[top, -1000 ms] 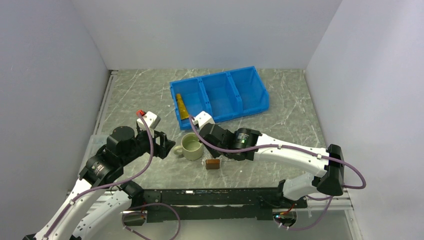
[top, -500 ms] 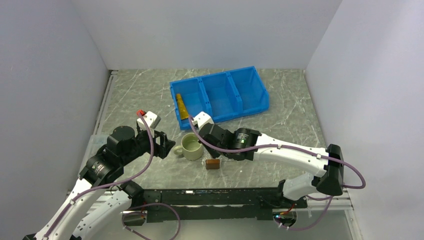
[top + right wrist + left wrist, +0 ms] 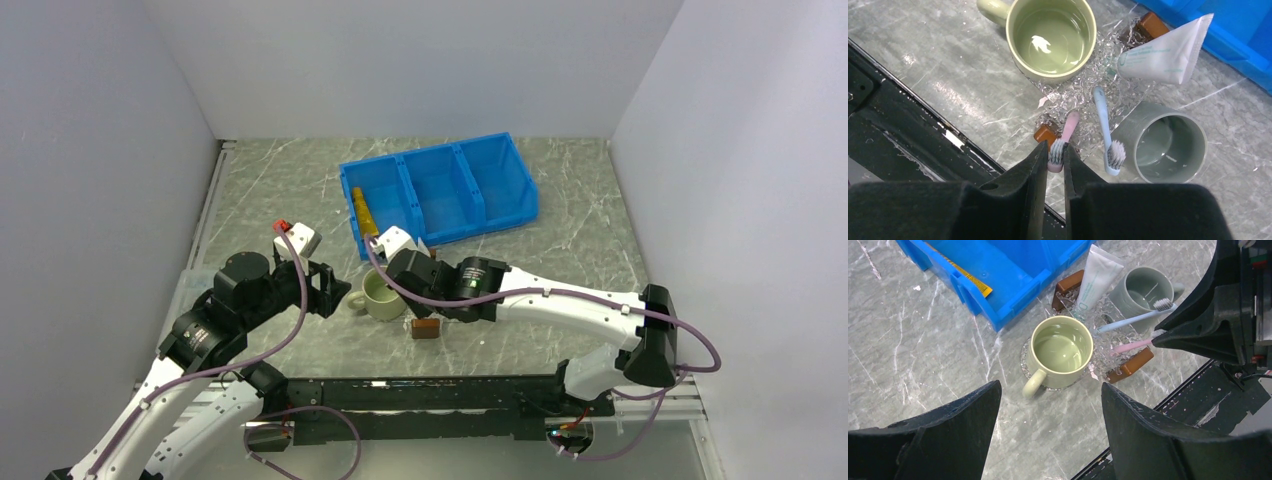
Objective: Prepare toiletry sets of a toothbrush and toothpaste on the tray
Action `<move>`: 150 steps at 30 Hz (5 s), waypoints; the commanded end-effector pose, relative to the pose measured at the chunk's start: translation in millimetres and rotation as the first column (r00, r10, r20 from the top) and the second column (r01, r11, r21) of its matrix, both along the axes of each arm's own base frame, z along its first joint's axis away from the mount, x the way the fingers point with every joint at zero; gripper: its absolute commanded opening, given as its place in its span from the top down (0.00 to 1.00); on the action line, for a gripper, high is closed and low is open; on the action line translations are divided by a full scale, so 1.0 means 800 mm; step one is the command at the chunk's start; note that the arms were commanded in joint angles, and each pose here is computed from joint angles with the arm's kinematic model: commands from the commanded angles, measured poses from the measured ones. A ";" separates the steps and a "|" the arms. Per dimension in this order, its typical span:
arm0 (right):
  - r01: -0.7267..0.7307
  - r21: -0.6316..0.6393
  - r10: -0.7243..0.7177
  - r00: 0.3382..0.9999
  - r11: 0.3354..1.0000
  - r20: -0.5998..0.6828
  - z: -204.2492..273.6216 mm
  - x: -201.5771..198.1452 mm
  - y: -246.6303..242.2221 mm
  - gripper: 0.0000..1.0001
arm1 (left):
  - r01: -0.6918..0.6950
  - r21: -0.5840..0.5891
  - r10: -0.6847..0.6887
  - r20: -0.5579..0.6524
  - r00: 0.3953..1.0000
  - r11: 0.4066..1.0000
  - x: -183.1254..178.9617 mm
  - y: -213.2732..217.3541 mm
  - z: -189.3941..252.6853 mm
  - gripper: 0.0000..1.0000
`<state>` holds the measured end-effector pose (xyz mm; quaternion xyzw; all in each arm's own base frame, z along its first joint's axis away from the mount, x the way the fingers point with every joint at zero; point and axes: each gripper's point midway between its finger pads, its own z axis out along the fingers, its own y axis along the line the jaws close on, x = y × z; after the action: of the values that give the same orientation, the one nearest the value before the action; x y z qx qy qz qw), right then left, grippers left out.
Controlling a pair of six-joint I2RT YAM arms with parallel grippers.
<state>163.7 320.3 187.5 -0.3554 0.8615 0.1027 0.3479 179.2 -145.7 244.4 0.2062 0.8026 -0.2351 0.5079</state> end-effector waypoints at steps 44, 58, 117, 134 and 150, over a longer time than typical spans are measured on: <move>0.006 -0.029 -0.005 0.999 1.000 0.045 0.024 -0.022 0.018 0.59 | 0.006 -0.029 -0.005 0.032 0.999 1.000 -0.003 0.000 0.011 0.21; 0.028 -0.028 -0.026 0.996 0.999 0.083 0.040 -0.020 0.021 0.56 | 0.006 -0.031 -0.005 0.034 0.999 0.999 -0.004 0.001 0.012 0.21; 0.540 0.351 -0.629 0.744 0.764 0.225 0.075 0.143 -0.194 0.01 | -0.285 0.045 0.283 0.044 0.958 0.957 0.033 0.053 0.001 0.01; 0.771 0.421 -0.871 0.479 0.479 0.114 0.020 0.175 -0.309 0.00 | -0.336 0.021 0.334 0.066 0.940 0.942 0.034 0.065 0.010 0.01; 0.809 0.426 -0.913 0.386 0.404 0.133 0.026 0.160 -0.337 0.00 | -0.376 -0.004 0.375 0.078 0.924 0.927 0.040 0.078 0.017 0.01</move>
<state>294.4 59.4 191.5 0.1730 0.8359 -0.0352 0.5197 207.7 -82.7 248.0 0.0672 0.8189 -0.1131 0.5587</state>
